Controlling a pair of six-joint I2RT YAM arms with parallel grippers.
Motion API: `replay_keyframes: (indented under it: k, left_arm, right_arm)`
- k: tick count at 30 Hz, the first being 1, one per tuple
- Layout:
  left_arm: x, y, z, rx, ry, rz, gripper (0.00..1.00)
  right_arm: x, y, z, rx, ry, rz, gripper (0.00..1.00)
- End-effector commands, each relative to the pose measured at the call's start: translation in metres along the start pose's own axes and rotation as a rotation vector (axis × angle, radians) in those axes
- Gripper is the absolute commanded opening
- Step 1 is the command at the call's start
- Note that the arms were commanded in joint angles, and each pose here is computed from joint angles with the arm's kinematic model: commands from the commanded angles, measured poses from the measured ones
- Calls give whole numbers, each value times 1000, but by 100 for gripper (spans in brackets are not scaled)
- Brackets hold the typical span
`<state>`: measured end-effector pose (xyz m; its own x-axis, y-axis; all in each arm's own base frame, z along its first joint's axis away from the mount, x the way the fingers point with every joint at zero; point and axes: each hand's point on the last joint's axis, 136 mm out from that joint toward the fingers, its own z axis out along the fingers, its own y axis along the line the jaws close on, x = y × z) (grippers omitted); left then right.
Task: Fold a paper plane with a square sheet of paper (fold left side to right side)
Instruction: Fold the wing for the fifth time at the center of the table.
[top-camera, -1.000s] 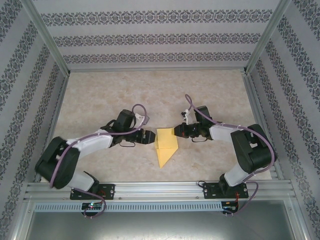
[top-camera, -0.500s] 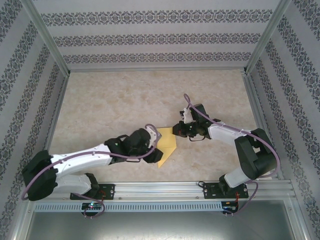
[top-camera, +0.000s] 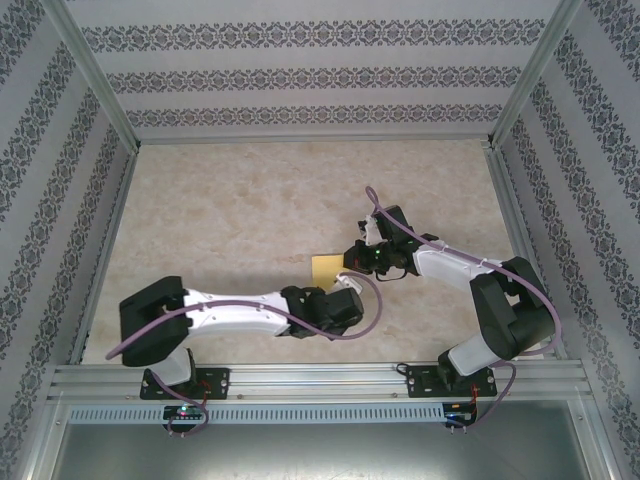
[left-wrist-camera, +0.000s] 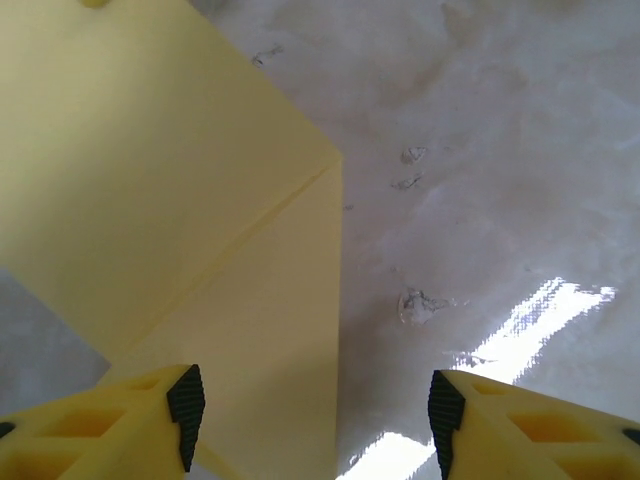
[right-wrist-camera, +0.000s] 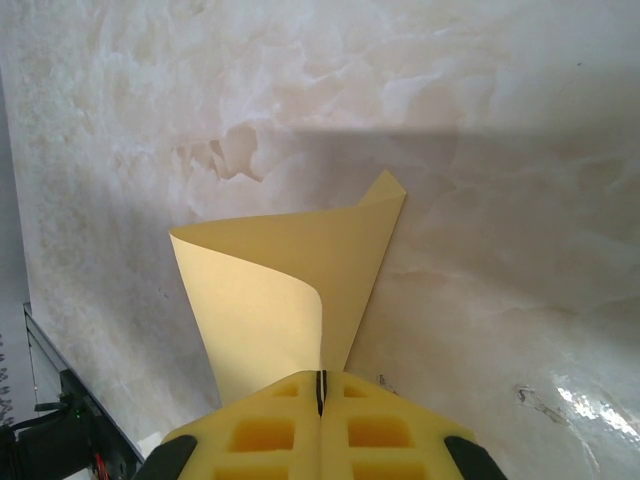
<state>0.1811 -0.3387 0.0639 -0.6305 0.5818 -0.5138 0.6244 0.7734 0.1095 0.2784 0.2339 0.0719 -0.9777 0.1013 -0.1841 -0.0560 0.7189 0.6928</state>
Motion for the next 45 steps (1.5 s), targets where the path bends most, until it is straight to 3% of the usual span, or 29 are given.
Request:
replay_keyframes:
  k: [1,10,25,36,43,45]
  left_arm:
    - [12,13,5,-159,53,60,64]
    - [17,23,13,-275,78,75,59]
    - [19,16,22,-265,98,91,31]
    - [23,16,24,-259,96,70,18]
    - [15,17,19,-215,67,22,11]
    - [14,20,18,-196,67,5,11]
  right_arm:
    - [-3,8,-1,2,-6,-8,1]
    - [-3,7,2,-1,6,-7,1]
    - [-3,4,5,19,18,-11,1]
    - [-6,2,3,36,9,-30,3]
    - [-23,18,-22,-13,-105,-81,24]
    - [-29,18,-38,1,-165,-97,36]
